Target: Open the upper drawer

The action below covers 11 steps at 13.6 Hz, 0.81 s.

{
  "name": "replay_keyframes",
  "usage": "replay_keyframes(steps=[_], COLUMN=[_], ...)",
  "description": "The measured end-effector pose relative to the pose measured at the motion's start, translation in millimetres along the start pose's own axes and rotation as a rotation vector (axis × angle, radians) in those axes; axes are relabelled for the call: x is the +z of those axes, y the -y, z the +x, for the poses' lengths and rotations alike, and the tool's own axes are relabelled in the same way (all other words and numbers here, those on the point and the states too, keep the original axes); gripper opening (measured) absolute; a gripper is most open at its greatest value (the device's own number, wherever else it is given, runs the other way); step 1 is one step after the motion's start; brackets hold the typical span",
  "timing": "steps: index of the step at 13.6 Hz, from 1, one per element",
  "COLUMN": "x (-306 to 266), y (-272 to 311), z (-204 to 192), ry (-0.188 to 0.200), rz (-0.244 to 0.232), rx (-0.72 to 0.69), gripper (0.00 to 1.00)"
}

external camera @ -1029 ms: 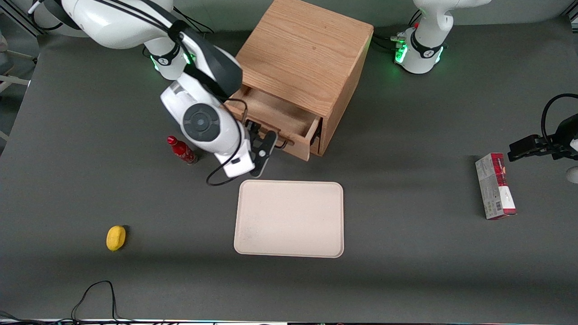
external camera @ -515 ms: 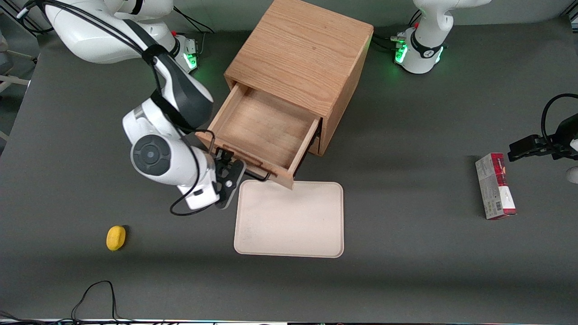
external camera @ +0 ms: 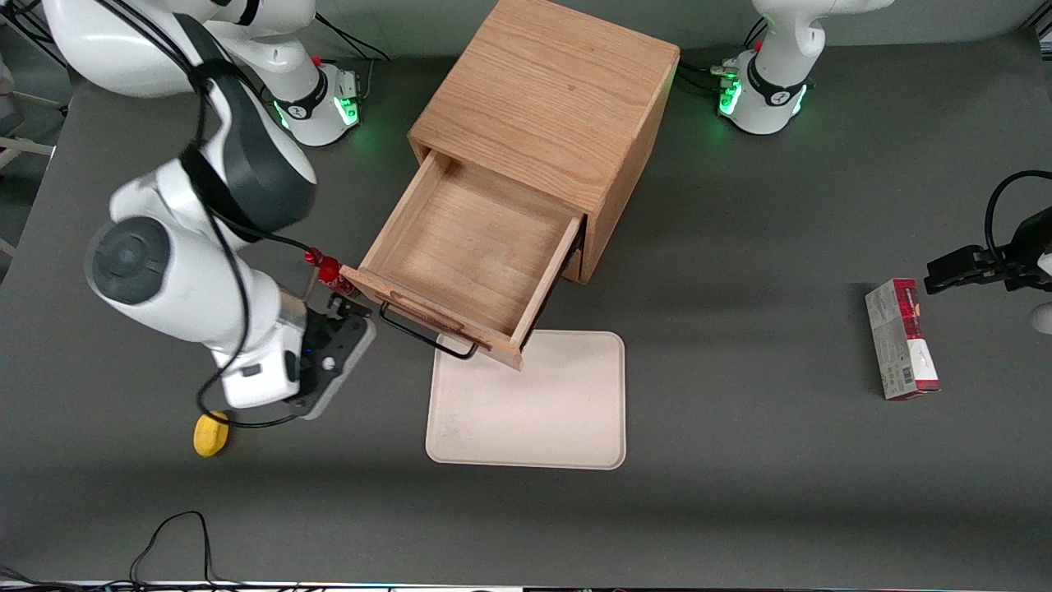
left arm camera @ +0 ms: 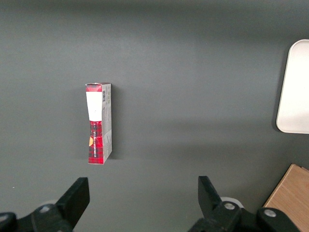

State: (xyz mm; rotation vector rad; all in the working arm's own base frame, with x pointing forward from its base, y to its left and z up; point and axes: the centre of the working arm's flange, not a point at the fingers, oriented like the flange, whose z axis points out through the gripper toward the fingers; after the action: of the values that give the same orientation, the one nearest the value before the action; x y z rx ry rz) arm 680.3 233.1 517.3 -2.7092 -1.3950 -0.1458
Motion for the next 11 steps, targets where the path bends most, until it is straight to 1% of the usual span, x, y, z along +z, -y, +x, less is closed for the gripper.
replay_keyframes(steps=[1,2,3,5,7,8,9,11], x=[-18.8,-35.7,-50.4,-69.1,-85.2,-94.9,-104.6,-122.2], y=[-11.2,-27.4,-43.6,-60.9,-43.8,-24.0,-3.3,27.9], z=[-17.0,-44.0,-75.9,-140.9,-188.2,-202.9,-215.5,-233.6], ry=[-0.007,0.007,0.028,0.079,0.116,0.125,0.126,0.113], rz=[0.013,0.029,0.031,0.016,0.002,-0.006,-0.014,-0.029], rx=[0.07,0.165,0.267,0.506,0.721,0.789,0.823,0.84], gripper=[1.0,1.0,1.0,1.0,1.0,1.0,1.0,1.0])
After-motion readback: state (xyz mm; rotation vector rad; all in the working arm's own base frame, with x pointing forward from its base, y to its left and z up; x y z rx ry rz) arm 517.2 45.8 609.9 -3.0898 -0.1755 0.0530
